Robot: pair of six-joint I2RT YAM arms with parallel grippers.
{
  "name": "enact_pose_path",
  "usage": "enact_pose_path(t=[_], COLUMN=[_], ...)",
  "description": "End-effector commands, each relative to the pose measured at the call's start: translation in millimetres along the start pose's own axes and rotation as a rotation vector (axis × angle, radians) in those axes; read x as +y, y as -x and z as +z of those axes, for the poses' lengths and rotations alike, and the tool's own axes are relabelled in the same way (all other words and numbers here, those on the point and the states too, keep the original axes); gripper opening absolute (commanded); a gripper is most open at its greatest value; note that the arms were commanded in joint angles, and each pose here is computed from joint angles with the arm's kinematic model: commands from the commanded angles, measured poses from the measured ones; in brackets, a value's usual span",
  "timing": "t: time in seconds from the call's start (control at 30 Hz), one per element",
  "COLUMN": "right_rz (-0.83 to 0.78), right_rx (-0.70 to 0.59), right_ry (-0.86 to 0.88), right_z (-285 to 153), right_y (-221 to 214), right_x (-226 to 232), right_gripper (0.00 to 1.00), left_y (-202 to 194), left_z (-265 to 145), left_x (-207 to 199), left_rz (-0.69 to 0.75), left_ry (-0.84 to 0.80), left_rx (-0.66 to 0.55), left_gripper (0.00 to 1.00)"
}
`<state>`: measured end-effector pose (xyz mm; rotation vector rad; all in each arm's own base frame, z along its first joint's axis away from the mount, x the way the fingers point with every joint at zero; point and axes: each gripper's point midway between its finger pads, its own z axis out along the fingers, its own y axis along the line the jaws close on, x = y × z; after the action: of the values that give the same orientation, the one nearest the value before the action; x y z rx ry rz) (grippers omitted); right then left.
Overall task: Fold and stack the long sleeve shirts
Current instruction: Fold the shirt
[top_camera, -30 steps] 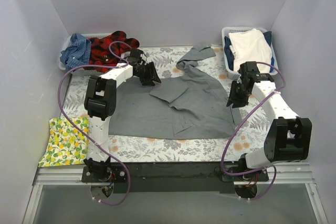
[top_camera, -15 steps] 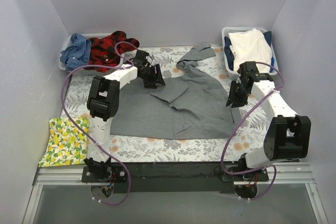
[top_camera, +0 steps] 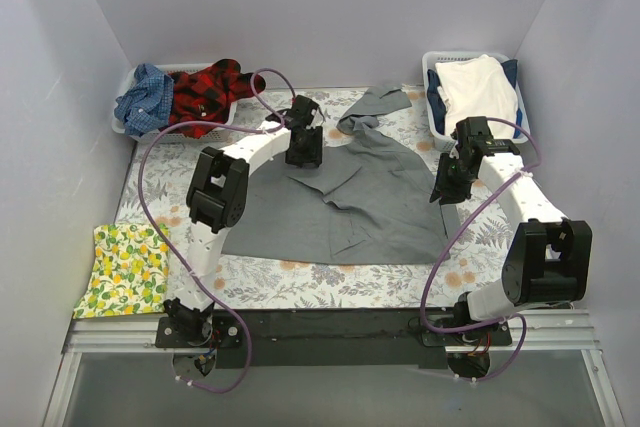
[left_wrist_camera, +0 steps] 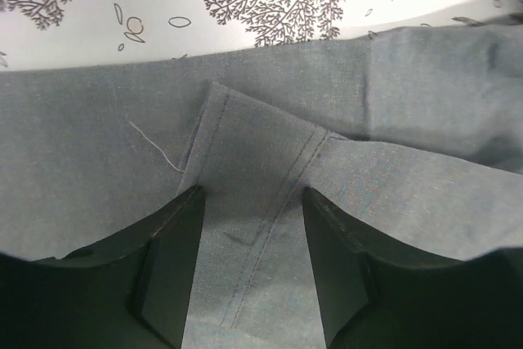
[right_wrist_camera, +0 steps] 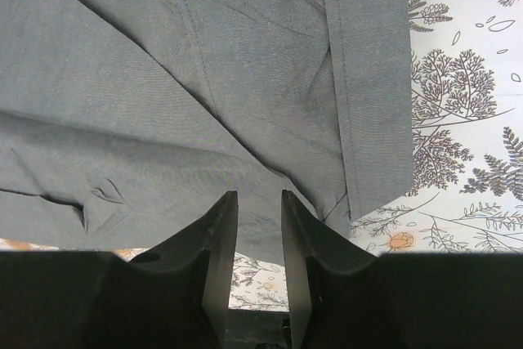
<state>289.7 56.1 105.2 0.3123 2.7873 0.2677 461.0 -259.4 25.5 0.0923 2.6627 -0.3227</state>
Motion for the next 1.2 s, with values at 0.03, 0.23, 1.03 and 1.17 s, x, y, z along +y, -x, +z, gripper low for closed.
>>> enact_pose_path(t=[0.03,0.23,1.03,1.17], right_rz=[-0.006,-0.007,-0.025,-0.028], right_rx=[-0.028,-0.026,-0.041,-0.039], right_ry=[0.028,0.032,0.067,0.068], right_z=[-2.9,-2.6,-2.2,-1.8], right_y=[10.9,10.3,19.5,17.9], right_x=[8.3,9.4,16.6,16.7], right_gripper=[0.35,0.35,0.34,0.34], left_y=[-102.7,-99.7,-30.1,-29.3], left_z=[43.1,36.2,-48.6,-51.6], left_x=[61.9,57.3,29.5,27.6], left_rz=[0.076,0.078,0.016,0.009], left_ry=[0.29,0.307,0.288,0.283], left_rx=[0.287,0.267,0.078,0.08], left_gripper=[0.43,0.05,0.22,0.15])
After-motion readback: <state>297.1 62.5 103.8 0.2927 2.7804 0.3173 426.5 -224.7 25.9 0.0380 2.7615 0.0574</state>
